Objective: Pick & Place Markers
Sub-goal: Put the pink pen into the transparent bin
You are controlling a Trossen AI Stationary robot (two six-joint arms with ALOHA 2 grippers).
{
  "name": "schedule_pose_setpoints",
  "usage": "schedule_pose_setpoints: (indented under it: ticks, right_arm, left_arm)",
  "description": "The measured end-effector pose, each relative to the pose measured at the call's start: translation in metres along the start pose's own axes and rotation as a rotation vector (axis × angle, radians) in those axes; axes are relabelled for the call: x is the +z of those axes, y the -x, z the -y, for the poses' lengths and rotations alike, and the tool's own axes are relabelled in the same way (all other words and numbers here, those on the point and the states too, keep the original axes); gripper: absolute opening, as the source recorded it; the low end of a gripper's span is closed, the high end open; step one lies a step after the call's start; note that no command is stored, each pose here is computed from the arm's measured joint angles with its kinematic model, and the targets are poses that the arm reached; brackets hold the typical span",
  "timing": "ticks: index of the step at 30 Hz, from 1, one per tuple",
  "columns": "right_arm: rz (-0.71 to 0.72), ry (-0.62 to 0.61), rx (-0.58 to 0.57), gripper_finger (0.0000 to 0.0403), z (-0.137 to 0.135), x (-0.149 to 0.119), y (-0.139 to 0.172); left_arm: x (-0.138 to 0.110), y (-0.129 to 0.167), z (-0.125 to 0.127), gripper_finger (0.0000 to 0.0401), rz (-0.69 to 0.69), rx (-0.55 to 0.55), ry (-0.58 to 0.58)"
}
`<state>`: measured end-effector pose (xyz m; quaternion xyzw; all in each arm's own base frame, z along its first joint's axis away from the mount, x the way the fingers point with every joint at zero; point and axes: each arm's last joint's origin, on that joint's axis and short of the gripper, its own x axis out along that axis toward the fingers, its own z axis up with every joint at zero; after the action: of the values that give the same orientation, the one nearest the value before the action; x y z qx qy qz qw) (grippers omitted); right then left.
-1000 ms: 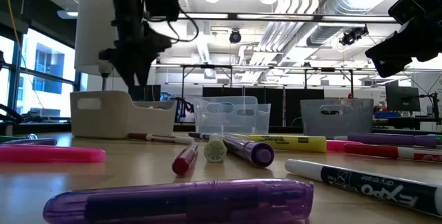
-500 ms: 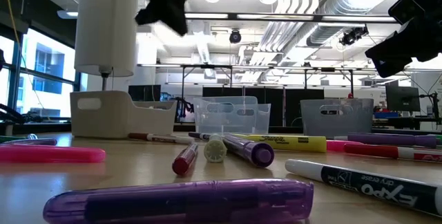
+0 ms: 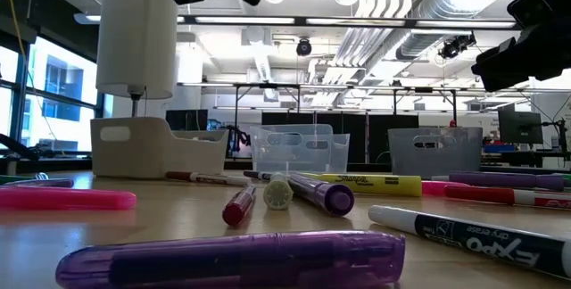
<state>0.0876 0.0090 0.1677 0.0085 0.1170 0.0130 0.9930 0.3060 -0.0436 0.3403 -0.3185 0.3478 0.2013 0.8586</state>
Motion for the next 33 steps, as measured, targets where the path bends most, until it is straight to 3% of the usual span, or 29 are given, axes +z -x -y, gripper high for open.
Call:
schedule_pose_setpoints:
  ticks: [6,10,17,33]
  right_arm:
    - [0.005,-0.005,0.0,0.0,0.0,0.0,0.0]
    - [0.019,0.0,0.001,0.0,0.0,0.002,0.0]
    - [0.059,-0.005,0.005,0.0,0.0,0.005,0.0]
    - [0.107,-0.136,0.002,0.0,0.0,0.01,0.0]
  left_arm:
    - [-0.019,-0.017,0.018,0.0001,-0.04,-0.015,-0.06]
    - [-0.029,-0.036,0.021,0.0001,-0.118,-0.005,-0.145]
    - [-0.038,-0.062,0.023,0.0001,-0.205,-0.006,-0.182]
    - [-0.071,-0.059,0.044,0.0001,-0.073,0.018,-0.542]
